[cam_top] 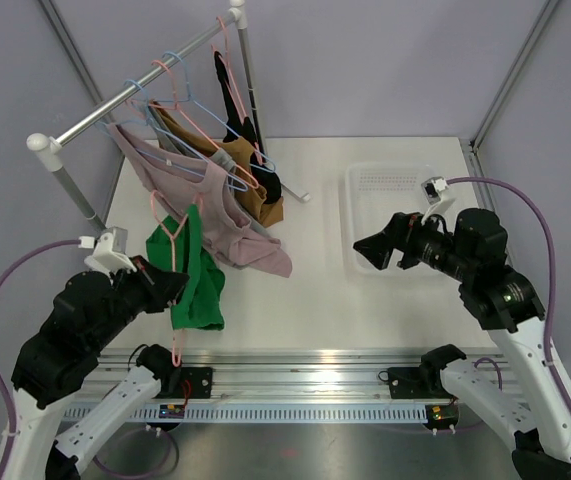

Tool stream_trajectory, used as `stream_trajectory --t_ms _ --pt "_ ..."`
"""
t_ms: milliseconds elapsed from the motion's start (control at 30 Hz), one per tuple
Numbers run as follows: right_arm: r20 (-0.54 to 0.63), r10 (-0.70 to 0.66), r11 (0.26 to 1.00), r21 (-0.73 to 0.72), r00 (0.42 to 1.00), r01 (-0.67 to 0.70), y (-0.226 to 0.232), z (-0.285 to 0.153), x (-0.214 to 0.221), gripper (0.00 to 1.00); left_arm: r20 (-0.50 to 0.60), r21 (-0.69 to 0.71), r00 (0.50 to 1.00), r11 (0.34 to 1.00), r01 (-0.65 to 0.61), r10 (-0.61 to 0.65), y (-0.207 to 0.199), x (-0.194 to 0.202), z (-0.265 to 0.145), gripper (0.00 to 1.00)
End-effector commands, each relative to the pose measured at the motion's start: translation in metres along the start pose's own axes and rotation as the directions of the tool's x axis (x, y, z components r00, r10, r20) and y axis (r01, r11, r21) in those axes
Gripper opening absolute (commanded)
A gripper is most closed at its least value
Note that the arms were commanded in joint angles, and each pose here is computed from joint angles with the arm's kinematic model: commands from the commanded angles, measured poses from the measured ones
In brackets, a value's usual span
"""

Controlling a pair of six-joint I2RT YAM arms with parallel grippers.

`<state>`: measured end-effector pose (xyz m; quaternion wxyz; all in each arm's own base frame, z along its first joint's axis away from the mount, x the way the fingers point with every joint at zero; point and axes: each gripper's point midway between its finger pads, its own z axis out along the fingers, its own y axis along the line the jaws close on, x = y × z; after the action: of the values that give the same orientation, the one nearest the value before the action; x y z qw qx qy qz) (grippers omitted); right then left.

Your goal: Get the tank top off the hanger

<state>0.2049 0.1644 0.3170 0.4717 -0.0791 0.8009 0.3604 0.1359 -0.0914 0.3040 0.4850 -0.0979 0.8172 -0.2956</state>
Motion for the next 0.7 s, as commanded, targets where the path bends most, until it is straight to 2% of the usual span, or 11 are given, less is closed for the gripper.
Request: stream_trajectory --t_ms 0,133,167,233,267,333,400,433,467,533,667 --pt "-0.021 0.017 0.958 -0.286 1.0 -0.022 0.044 0.018 -0.003 0.99 -0.214 0.269 0.971 0.962 -0.046 0.106 -0.033 0.05 -0.007 0.0" --pt "-0.073 0.067 0.942 -0.323 0.995 -0.087 0.047 0.045 0.017 1.0 -0.356 0.393 0.918 0.919 -0.022 0.174 -0.04 0.09 0.002 0.0" --pt "-0.038 0.079 0.946 -0.313 0.996 -0.087 0.048 0.052 0.014 0.99 -0.377 0.408 0.908 0.913 -0.013 0.182 -0.042 0.095 0.005 0.0" --pt "-0.062 0.07 0.937 -0.338 0.996 -0.087 0.061 0.062 0.031 0.99 -0.404 0.474 0.892 0.88 0.015 0.203 -0.052 0.103 0.011 0.0" --pt "-0.039 0.08 0.949 -0.304 0.996 -0.088 0.056 0.071 0.036 1.0 -0.422 0.484 0.883 0.874 0.029 0.204 -0.055 0.105 0.015 0.0" --pt "-0.063 0.072 0.957 -0.278 0.995 -0.087 0.057 0.083 0.06 0.97 -0.419 0.538 0.882 0.841 0.049 0.217 -0.067 0.105 0.018 0.0" --pt "-0.003 0.097 0.969 -0.229 0.995 -0.096 0.051 0.095 0.06 0.93 -0.402 0.592 0.888 0.804 0.065 0.223 -0.08 0.101 0.02 0.0" --pt "-0.031 0.106 0.969 -0.22 0.994 -0.11 0.05 0.101 0.076 0.92 -0.416 0.594 0.886 0.799 0.092 0.206 -0.082 0.102 0.022 0.0" --pt "0.001 0.114 0.971 -0.212 0.994 -0.111 0.049 0.105 0.073 0.9 -0.413 0.609 0.888 0.786 0.104 0.203 -0.087 0.102 0.022 0.0" --pt "-0.015 0.113 0.973 -0.202 0.994 -0.113 0.048 0.114 0.086 0.88 -0.392 0.635 0.903 0.762 0.127 0.176 -0.097 0.095 0.023 0.0" --pt "0.028 0.113 0.964 -0.247 0.993 -0.102 0.057 0.125 0.088 0.88 -0.384 0.661 0.913 0.731 0.171 0.134 -0.109 0.091 0.027 0.0"
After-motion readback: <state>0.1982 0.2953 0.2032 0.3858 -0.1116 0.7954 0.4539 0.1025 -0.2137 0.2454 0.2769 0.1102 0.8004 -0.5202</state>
